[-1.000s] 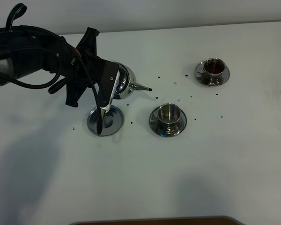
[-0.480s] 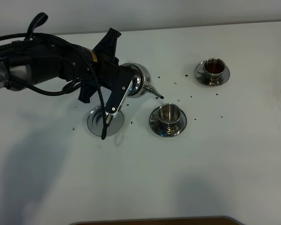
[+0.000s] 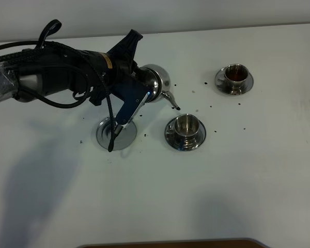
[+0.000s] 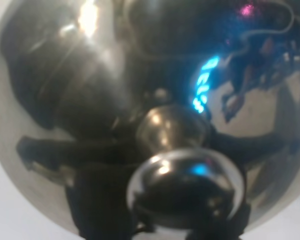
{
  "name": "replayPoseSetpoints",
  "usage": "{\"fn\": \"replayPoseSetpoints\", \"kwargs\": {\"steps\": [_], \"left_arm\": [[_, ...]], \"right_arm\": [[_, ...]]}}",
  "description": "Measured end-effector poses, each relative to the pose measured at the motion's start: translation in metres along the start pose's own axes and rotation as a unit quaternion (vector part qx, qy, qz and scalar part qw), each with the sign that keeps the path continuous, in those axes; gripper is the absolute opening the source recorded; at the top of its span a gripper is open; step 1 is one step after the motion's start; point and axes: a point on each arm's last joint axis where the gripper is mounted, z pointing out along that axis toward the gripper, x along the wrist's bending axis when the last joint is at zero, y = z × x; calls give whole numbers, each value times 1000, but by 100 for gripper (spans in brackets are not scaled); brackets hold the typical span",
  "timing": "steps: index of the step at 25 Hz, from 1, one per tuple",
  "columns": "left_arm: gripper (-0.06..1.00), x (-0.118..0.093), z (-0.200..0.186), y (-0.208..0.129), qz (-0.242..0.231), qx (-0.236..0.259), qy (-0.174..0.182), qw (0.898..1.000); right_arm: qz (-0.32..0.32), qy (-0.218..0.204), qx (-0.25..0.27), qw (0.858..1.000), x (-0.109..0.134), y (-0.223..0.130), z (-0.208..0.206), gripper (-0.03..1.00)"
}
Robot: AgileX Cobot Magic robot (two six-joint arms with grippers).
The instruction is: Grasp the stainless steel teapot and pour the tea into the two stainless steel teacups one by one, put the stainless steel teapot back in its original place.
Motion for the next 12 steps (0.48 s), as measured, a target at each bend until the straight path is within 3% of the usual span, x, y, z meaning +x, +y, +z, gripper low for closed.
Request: {"fn": "replayPoseSetpoints", "kwargs": {"steps": [12], "left_arm": [[24,5,10,11,58,3,42,997]], "right_arm": [[0,0,0,1000,0,0,0,24]]}}
